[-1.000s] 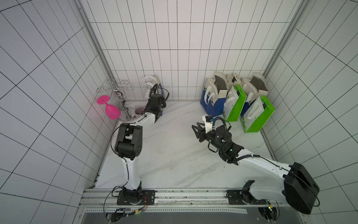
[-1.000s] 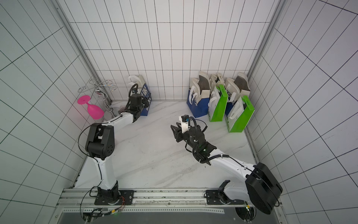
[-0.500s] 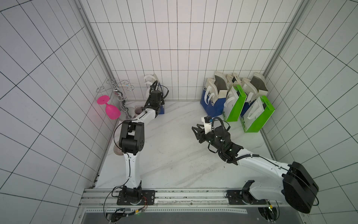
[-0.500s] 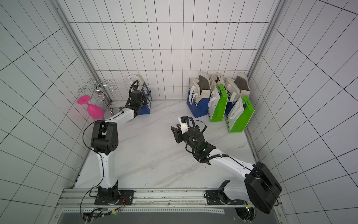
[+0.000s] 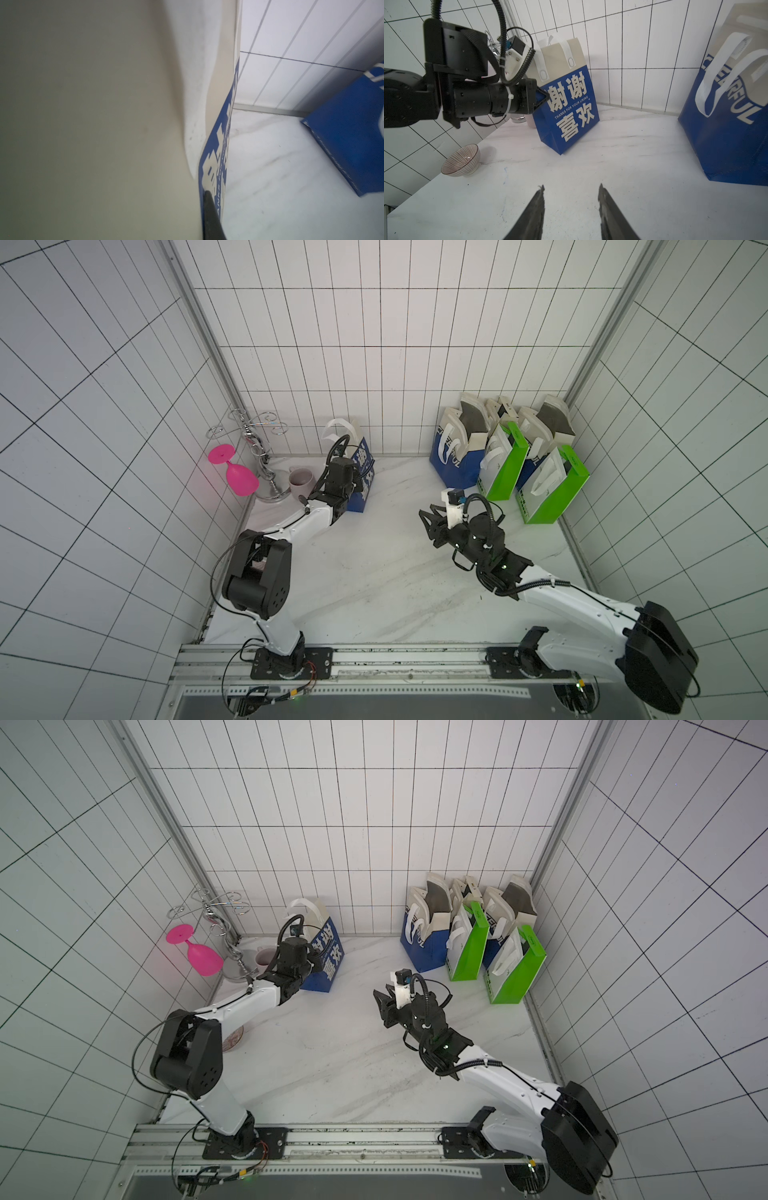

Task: Open the takeout bag
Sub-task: Move the takeout bag to the center of the board, then adjust the takeout bag at the center of the board.

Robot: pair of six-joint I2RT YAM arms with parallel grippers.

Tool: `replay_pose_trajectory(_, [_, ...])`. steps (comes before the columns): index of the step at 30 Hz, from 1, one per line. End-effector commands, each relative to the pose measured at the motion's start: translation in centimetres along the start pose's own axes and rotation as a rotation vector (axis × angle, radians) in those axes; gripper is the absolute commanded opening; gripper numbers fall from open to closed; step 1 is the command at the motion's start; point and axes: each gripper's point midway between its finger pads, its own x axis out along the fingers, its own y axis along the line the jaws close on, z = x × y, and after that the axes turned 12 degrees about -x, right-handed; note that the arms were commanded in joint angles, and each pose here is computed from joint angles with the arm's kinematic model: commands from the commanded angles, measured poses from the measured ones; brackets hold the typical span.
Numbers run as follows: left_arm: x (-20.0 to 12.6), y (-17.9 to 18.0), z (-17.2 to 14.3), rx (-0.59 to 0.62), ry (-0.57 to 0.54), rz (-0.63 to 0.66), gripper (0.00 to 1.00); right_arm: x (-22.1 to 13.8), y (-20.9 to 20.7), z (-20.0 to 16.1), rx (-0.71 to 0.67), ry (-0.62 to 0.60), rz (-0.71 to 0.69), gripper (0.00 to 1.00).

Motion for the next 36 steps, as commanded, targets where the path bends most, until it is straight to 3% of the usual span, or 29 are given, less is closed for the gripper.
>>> replay_pose_trajectory(1, [-3.6, -1.7, -3.3, -0.046, 0.041, -0.084, 0.0, -1.4, -0.5, -2.0, -0.018, 0.036, -0.025, 0.43])
replay_pose_trajectory(6, [-9.0, -3.3, -9.4, -0.032, 0.118, -0.155, 0.0, -3.3, -1.1, -1.9, -0.011, 0.024, -0.046, 0.43])
replay_pose_trajectory(10, [-12.4, -4.1, -12.5, -0.02, 0.15, -0.212, 0.01, -4.7, -1.3, -2.0, -0.008, 0.02, -0.051, 0.43])
replay_pose_trajectory(12, [-13.5, -4.1, -13.0, -0.028, 0.164, -0.236, 0.18, -5.3, -1.4, -2.3, -0.009, 0.026, -0.054, 0.43])
replay_pose_trajectory(17, [-17.0, -5.9, -12.3, 0.009, 0.192, -0.4, 0.49, -6.3, -1.6, -3.7, 0.002, 0.059, -0.056, 0.43])
replay_pose_trajectory(20, [-19.2, -6.7, -12.5, 0.048, 0.202, -0.519, 0.62, -6.3, -1.7, -5.3, 0.017, 0.107, -0.061, 0.43])
replay_pose_trajectory(24, [-20.3, -5.3, -12.6, 0.096, 0.23, -0.481, 0.62, -5.6, -0.9, -7.9, 0.072, 0.182, -0.027, 0.41])
replay_pose_trajectory(30, [-19.9, -1.3, -9.2, 0.04, 0.105, -0.307, 0.63, -2.8, 0.5, -11.1, 0.155, 0.3, 0.015, 0.36])
replay_pose_trajectory(36, [-18.7, 1.0, -6.2, -0.043, 0.034, -0.244, 0.63, 1.5, -0.2, -13.2, 0.147, 0.377, -0.054, 0.32])
